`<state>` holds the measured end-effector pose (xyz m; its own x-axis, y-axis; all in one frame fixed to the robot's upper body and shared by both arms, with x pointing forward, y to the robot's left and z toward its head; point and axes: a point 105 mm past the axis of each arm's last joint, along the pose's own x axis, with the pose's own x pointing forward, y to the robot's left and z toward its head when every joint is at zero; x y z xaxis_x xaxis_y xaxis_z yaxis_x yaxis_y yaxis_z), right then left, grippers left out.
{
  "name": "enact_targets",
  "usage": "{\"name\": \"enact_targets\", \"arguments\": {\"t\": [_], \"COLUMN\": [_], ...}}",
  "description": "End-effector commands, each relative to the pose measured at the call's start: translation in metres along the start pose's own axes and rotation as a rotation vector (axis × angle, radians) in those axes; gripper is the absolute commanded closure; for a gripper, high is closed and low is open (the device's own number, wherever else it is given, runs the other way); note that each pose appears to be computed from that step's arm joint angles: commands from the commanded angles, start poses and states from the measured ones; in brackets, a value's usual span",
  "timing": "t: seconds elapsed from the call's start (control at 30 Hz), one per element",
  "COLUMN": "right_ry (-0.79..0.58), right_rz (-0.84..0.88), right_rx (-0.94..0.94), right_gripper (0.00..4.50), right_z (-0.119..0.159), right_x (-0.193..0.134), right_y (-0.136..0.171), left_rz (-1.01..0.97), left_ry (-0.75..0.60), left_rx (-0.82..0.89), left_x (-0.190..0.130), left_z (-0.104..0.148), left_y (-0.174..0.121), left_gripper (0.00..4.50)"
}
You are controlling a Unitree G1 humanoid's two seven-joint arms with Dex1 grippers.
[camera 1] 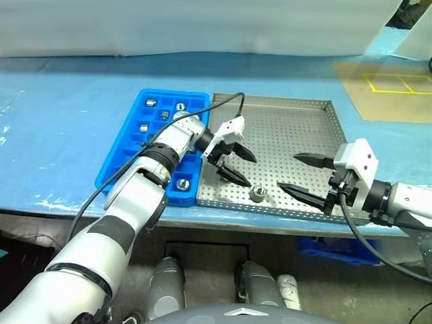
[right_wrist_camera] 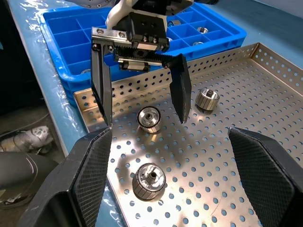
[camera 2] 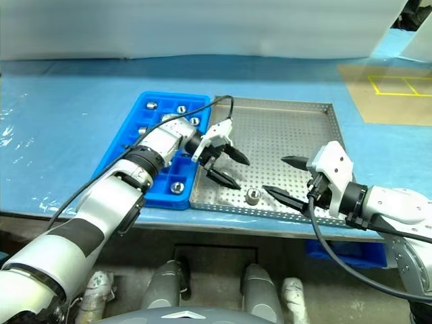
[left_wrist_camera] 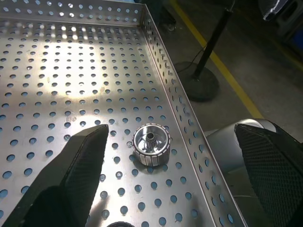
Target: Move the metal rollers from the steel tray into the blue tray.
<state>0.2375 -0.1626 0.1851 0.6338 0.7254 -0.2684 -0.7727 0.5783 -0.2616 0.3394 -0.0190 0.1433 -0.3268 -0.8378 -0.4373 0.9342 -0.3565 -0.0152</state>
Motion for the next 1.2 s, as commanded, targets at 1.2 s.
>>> {"name": "enact_targets", "arguments": {"t": [1.2], "right_ry": [-0.013], "right_rz": [-0.132], "right_rx": [0.003], "right_gripper": [0.44], "right_z": [0.004], "right_x": [-0.001], "right_y": [0.012], "left_rz": [0.012], "left_ry": [0.225], "left_rx": [0.188], "left_x": [0.056], "left_z": [-0.02], "left_y": [0.004], "left_gripper": [0.0]}}
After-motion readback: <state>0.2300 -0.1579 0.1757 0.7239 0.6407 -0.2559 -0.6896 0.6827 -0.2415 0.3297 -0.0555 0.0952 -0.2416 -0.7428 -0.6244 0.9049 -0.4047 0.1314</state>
